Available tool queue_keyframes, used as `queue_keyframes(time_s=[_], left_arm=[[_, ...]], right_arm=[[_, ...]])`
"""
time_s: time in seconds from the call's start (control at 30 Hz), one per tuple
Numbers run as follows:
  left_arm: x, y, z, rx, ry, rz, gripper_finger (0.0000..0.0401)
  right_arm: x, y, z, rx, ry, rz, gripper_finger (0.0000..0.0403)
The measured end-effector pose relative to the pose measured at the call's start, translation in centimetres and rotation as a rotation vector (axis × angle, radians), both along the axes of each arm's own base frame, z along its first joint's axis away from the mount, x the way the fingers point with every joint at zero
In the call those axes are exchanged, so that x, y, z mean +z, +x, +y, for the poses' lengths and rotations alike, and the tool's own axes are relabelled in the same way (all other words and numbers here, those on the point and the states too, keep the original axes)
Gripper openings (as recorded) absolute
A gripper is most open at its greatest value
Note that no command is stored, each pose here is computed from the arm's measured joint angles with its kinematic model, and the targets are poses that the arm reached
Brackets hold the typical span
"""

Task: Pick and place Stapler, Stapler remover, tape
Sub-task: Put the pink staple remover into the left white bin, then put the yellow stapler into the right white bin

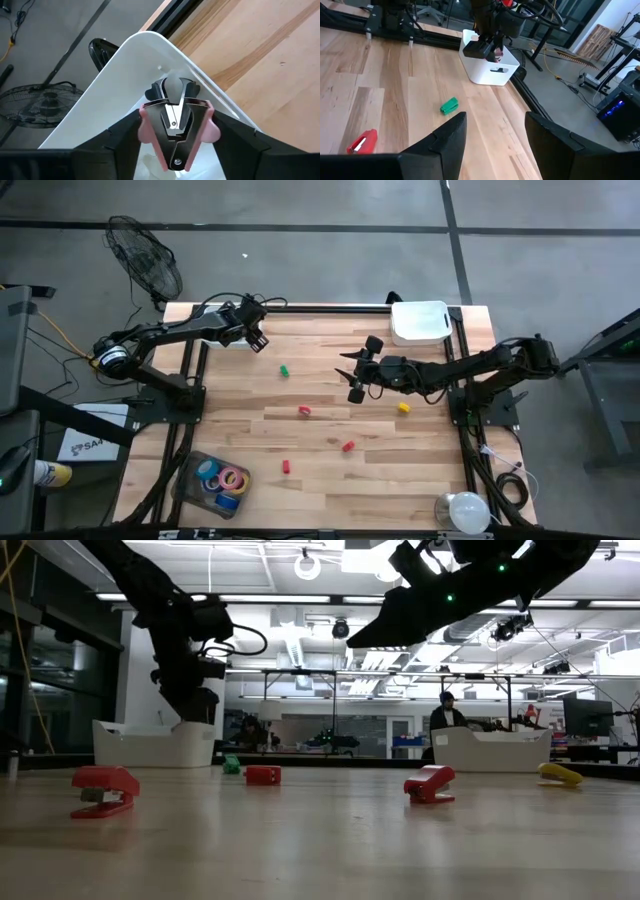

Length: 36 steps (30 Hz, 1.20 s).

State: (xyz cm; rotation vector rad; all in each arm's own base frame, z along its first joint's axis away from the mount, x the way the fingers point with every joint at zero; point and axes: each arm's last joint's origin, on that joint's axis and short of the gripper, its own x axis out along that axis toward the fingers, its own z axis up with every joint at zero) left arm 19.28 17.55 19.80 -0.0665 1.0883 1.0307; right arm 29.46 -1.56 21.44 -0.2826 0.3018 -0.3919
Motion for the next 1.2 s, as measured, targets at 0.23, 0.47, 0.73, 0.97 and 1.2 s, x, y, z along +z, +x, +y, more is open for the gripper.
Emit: queue_keyframes(time_s=[0.23,0.47,0.73,0.97,1.2], left_arm=[[0.0,0.0,0.0,-0.001,0.000,0.001,0.0242],[0.9,0.2,0.1,-0.053,-0.005,0.018,0.0254],[4.2,0.7,-1.7,-0.172,0.091,-0.042,0.0255],[6.8,0.9,-4.9,-0.270,0.201,-0.090,0.0255],[6.9,1.1,-7.5,-0.368,0.290,-0.136,0.0255]], right_arm=[[-0.1,0.0,0.0,-0.001,0.001,0.012,0.0195],[-0.2,0.0,0.0,-0.002,0.004,0.016,0.0195],[-0.7,-0.6,-0.3,-0.110,-0.047,0.110,0.0195],[-0.6,-2.0,-0.3,-0.146,0.027,0.187,0.0195],[0.2,-4.8,0.0,-0.131,0.202,0.284,0.0195]])
